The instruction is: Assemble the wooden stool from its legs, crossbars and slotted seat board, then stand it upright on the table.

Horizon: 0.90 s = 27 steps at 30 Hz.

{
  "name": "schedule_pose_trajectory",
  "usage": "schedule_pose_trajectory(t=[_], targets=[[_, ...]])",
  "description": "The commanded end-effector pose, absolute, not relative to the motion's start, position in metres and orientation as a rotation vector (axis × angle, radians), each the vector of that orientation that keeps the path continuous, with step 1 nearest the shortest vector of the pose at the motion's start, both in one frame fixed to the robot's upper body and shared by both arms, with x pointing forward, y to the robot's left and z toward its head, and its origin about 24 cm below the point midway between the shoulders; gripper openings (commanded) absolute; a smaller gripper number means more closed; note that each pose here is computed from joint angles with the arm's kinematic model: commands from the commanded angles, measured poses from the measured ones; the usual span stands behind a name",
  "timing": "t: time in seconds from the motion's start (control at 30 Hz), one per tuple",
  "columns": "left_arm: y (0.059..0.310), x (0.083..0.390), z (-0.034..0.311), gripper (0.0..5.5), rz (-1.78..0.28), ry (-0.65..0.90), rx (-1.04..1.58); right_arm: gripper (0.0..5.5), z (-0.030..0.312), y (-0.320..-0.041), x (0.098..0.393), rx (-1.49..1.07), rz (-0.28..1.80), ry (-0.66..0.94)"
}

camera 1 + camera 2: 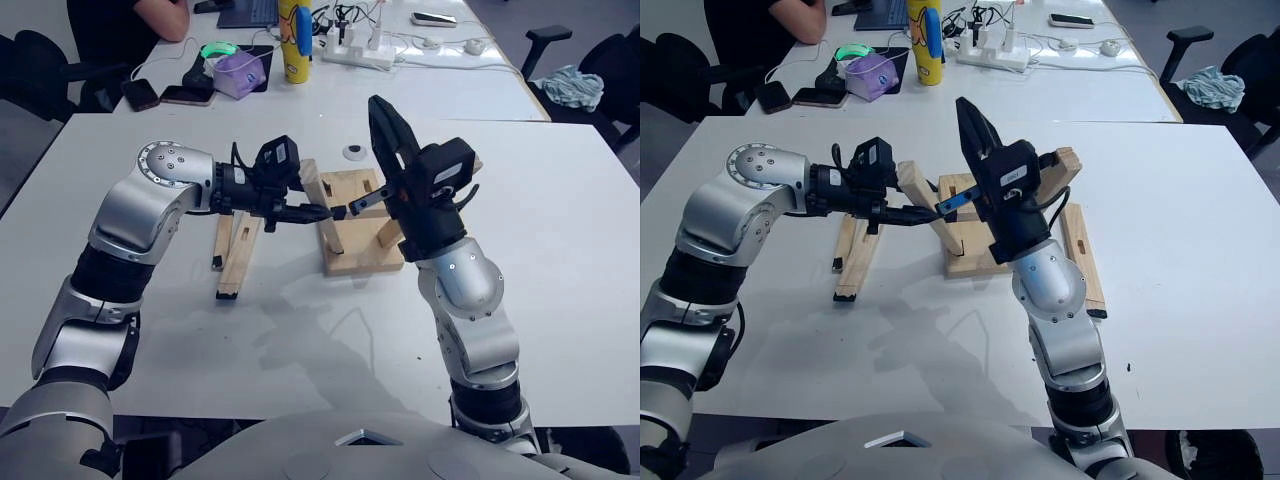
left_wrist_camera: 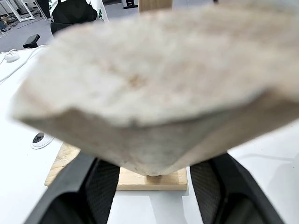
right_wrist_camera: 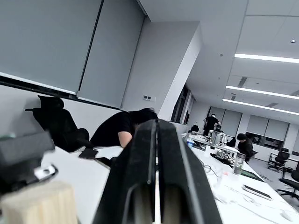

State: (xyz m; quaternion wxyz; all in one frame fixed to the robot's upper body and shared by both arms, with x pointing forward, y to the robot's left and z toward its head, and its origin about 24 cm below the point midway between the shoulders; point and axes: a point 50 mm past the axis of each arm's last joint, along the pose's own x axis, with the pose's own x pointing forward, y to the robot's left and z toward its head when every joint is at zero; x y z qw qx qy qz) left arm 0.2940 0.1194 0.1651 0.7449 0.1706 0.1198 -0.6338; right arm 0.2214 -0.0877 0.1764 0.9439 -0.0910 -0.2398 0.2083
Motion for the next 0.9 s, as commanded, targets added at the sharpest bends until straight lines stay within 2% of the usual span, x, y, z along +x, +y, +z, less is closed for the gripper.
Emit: schedule_pose_trajectory(t=[0.03,0.1,0.17,0.2,0.27,0.43,0.5,0.53,0.57,0.63,0.67,0.7,0.8,0.9], targets=[[0.120,0.281,0.116,2.07,-1.433,0.519,0.274,0.00,0.094,-0.100,0.236,-0.348,0.376,0.033],[0.119,0.281,0.118,2.07,-1.435,0.515,0.274,0.00,0.054,-0.107,0.230,-0.386,0.412,0.292],[0.120,0.280,0.118,2.07,-1.434,0.512,0.271,0.00,0.037,-0.104,0.221,-0.404,0.492,0.407],[0.120,0.280,0.118,2.07,-1.431,0.511,0.267,0.00,0.037,-0.103,0.221,-0.398,0.500,0.412],[0.120,0.280,0.118,2.07,-1.428,0.510,0.262,0.00,0.052,-0.098,0.227,-0.357,0.483,0.315],[0.119,0.277,0.116,2.07,-1.428,0.513,0.252,0.00,0.148,-0.088,0.235,-0.154,0.438,-0.267],[0.120,0.276,0.116,2.07,-1.422,0.514,0.248,0.00,0.167,-0.089,0.227,-0.122,0.448,-0.405],[0.121,0.276,0.116,2.07,-1.416,0.512,0.243,0.00,0.157,-0.087,0.227,-0.137,0.475,-0.355],[0.122,0.276,0.116,2.07,-1.408,0.511,0.240,0.00,0.132,-0.086,0.230,-0.179,0.497,-0.205],[0.124,0.276,0.116,2.07,-1.394,0.508,0.232,0.00,0.066,-0.086,0.226,-0.288,0.588,0.207],[0.124,0.276,0.115,2.07,-1.389,0.508,0.231,0.00,0.050,-0.092,0.222,-0.255,0.572,0.295],[0.124,0.276,0.115,2.07,-1.387,0.508,0.230,0.00,0.051,-0.097,0.220,-0.238,0.556,0.274],[0.127,0.277,0.116,2.07,-1.375,0.511,0.232,0.00,0.088,-0.117,0.210,-0.142,0.545,-0.061],[0.128,0.279,0.116,2.07,-1.371,0.515,0.243,0.00,0.083,-0.139,0.190,-0.158,0.541,-0.115]])
